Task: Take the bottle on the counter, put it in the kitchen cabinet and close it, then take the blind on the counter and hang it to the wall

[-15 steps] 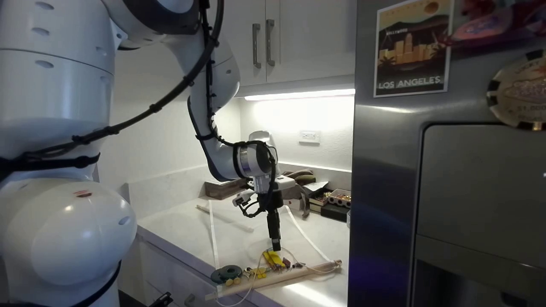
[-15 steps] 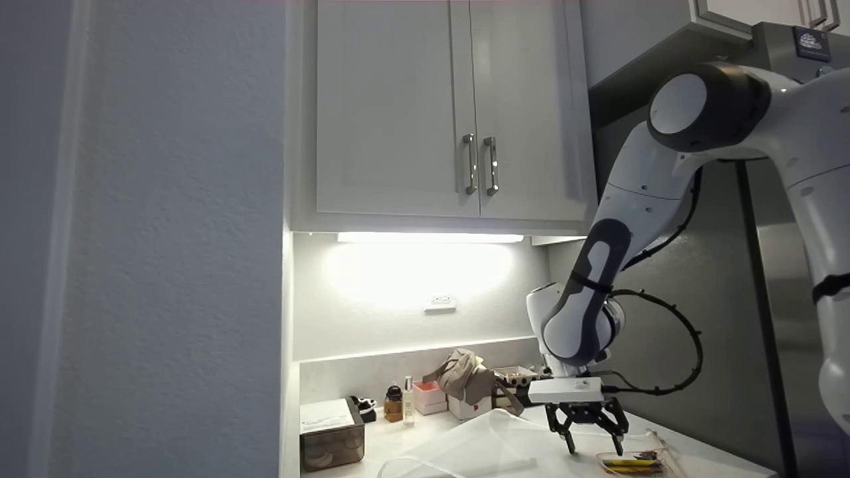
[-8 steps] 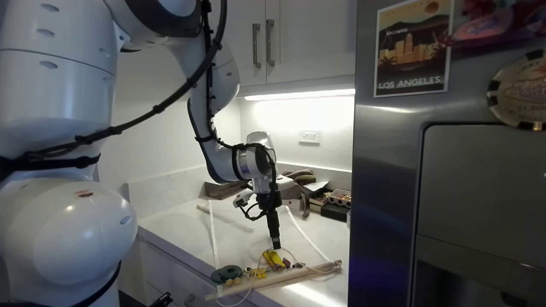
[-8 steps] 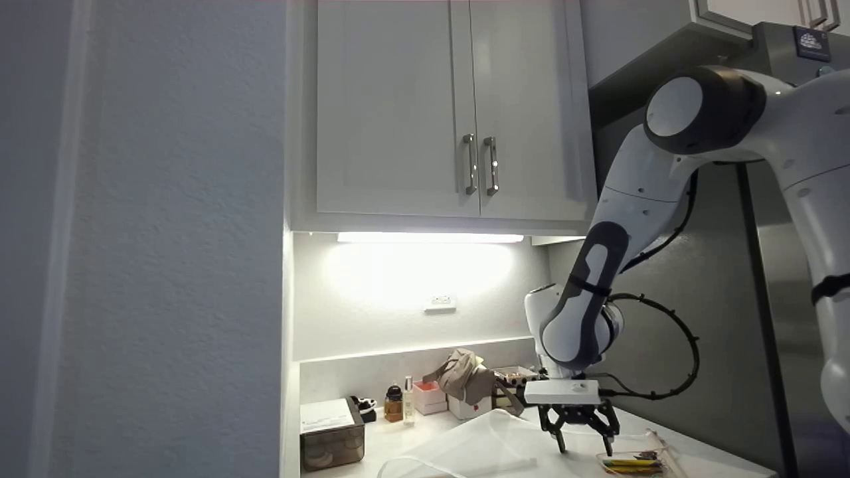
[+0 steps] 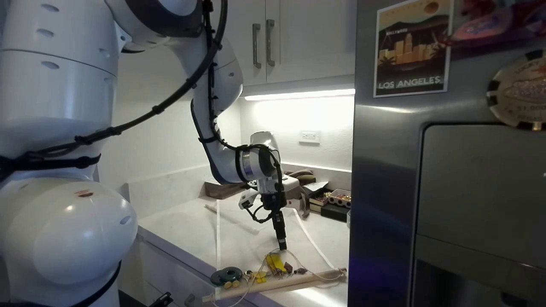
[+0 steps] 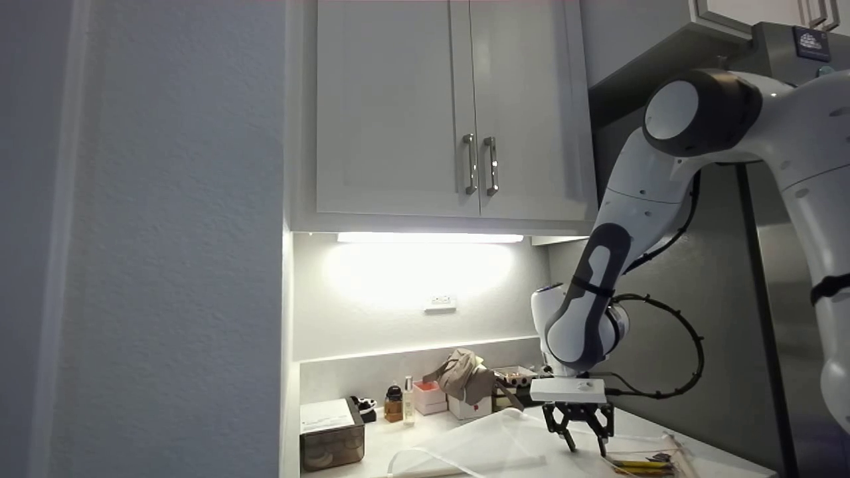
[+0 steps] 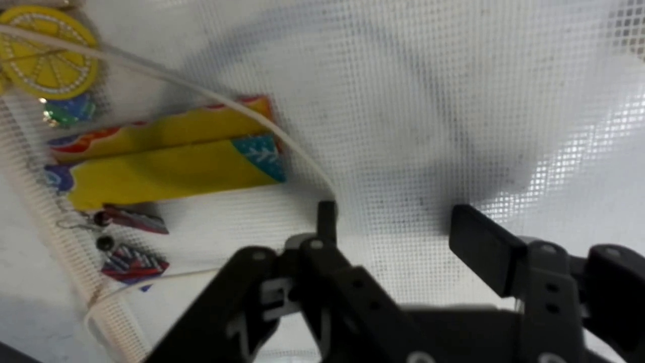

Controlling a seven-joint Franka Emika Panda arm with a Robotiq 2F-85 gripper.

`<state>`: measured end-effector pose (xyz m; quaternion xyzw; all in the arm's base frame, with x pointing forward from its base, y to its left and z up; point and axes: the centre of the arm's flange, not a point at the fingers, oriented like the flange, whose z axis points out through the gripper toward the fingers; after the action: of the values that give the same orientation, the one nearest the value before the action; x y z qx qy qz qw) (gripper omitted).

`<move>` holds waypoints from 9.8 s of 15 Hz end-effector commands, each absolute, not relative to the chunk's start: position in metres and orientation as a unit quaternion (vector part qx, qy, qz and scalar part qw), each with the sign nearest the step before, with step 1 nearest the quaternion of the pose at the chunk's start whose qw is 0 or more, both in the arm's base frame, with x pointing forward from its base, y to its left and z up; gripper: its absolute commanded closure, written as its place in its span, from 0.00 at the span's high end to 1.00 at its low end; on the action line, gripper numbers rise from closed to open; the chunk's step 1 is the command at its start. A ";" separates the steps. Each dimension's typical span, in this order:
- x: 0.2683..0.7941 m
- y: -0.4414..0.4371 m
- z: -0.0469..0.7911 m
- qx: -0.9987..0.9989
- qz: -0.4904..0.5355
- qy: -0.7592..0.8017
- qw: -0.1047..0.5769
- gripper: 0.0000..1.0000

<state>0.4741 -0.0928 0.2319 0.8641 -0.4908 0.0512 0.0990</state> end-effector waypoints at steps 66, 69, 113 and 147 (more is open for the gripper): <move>0.458 -0.102 0.302 0.864 0.067 -0.487 0.111 0.00; 0.465 -0.080 0.339 0.877 0.082 -0.459 0.116 0.00; 0.484 -0.023 0.568 0.918 0.147 -0.333 0.159 0.00; 0.519 -0.095 0.634 0.943 0.150 -0.263 0.135 0.00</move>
<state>0.5037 -0.0851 0.6097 0.9329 -0.2922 0.1606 0.1363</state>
